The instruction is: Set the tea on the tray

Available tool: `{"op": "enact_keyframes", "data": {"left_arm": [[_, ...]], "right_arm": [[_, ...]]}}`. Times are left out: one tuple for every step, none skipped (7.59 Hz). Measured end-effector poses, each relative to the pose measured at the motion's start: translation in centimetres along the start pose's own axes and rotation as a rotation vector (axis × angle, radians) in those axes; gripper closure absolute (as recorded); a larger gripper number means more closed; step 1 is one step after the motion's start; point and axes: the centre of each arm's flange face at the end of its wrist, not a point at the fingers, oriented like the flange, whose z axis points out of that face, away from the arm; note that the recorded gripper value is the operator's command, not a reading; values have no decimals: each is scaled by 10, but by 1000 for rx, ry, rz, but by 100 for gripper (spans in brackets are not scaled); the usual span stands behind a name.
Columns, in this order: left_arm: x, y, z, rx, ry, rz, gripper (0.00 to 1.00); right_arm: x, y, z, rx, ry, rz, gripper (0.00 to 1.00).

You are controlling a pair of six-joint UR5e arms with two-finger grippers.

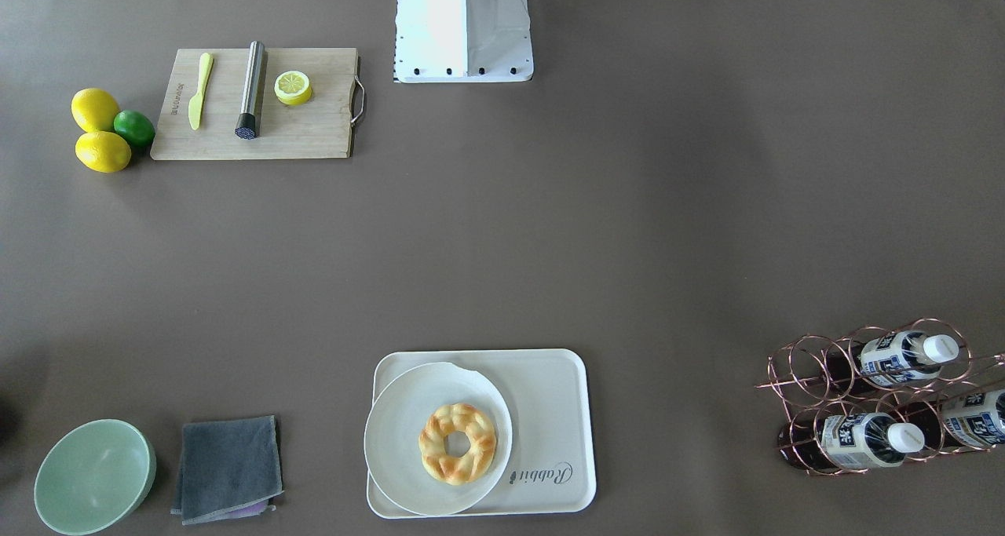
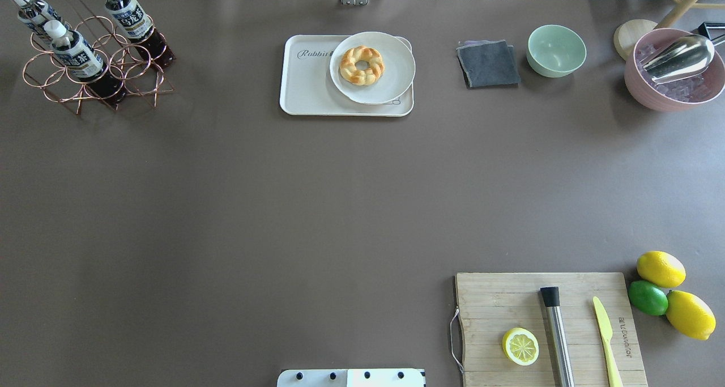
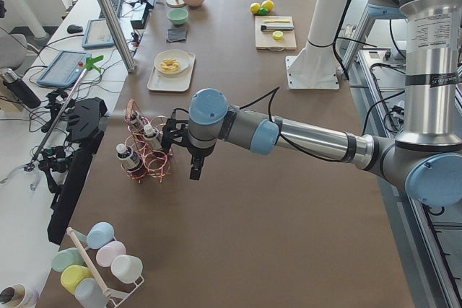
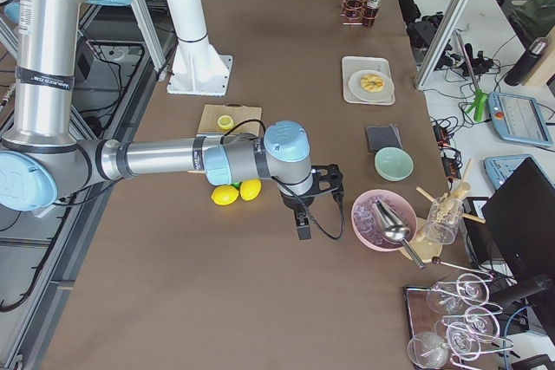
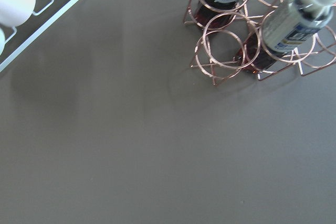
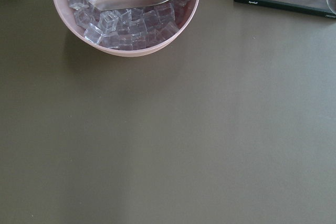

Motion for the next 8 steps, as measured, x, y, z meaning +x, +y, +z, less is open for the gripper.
{"op": "enact_keyframes", "data": {"left_arm": [[7,-6,-2,34,21,26,3],[23,-24,-1,51,37,46,1],[37,-38,4,52,51,63,1],[52,-49,10,46,62,79,2],[73,-62,20,33,73,73,2],[99,-76,32,16,86,46,2],[118,-90,43,3,95,15,2],[130,-103,48,5,89,-7,2]], "right_arm": [[0,0,0,2,1,0,0],[0,-1,0,2,2,1,0],[-1,-1,1,1,1,0,0],[-1,-1,2,-1,1,0,0],[-1,-1,3,-4,1,1,0],[-1,0,4,-6,1,4,0],[-1,0,5,-7,0,6,0],[0,0,5,-9,0,7,0]]}}
